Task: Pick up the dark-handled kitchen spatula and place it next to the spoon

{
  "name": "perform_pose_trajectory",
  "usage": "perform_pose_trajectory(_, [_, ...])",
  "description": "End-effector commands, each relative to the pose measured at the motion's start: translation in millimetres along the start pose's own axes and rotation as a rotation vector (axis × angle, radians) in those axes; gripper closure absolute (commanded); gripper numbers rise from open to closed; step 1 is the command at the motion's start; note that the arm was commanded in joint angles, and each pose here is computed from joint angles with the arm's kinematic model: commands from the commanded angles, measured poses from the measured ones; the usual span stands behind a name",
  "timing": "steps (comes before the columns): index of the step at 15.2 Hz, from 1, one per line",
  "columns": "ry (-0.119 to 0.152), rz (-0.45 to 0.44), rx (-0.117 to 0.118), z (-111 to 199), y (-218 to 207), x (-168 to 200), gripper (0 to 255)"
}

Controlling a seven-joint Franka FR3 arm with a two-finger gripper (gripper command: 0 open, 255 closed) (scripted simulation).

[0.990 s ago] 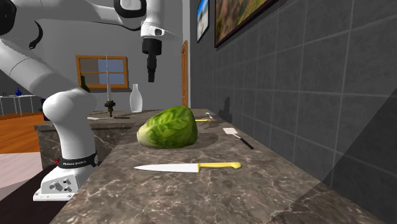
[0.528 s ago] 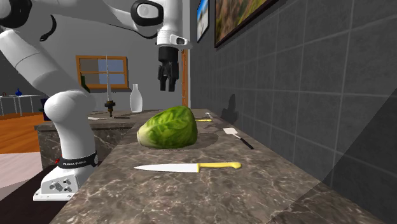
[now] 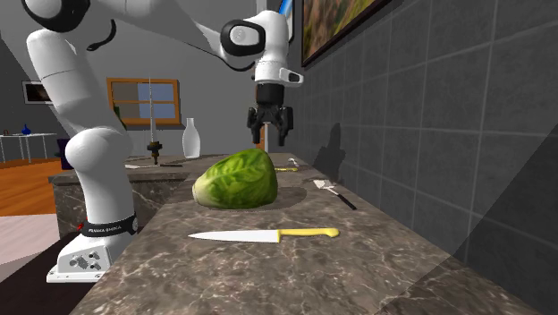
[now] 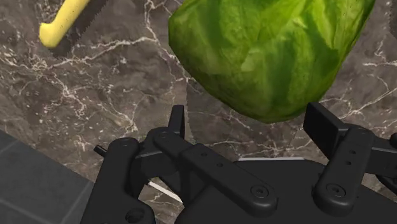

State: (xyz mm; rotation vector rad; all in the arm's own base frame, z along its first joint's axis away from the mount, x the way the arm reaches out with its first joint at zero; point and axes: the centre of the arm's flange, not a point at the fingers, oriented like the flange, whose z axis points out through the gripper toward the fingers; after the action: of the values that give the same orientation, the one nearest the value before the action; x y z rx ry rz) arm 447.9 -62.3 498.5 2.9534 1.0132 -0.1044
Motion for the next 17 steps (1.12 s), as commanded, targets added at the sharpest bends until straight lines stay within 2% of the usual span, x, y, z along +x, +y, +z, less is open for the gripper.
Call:
perform_pose_trajectory(1, [0.001,-0.086,-0.008,11,19,17,0])
perform_pose_trajectory(9, [0.0,-0.41,-0.031,51,67,99,0])
perform_pose_trajectory(17, [0.0,-0.734,-0.055,90,86,192,0])
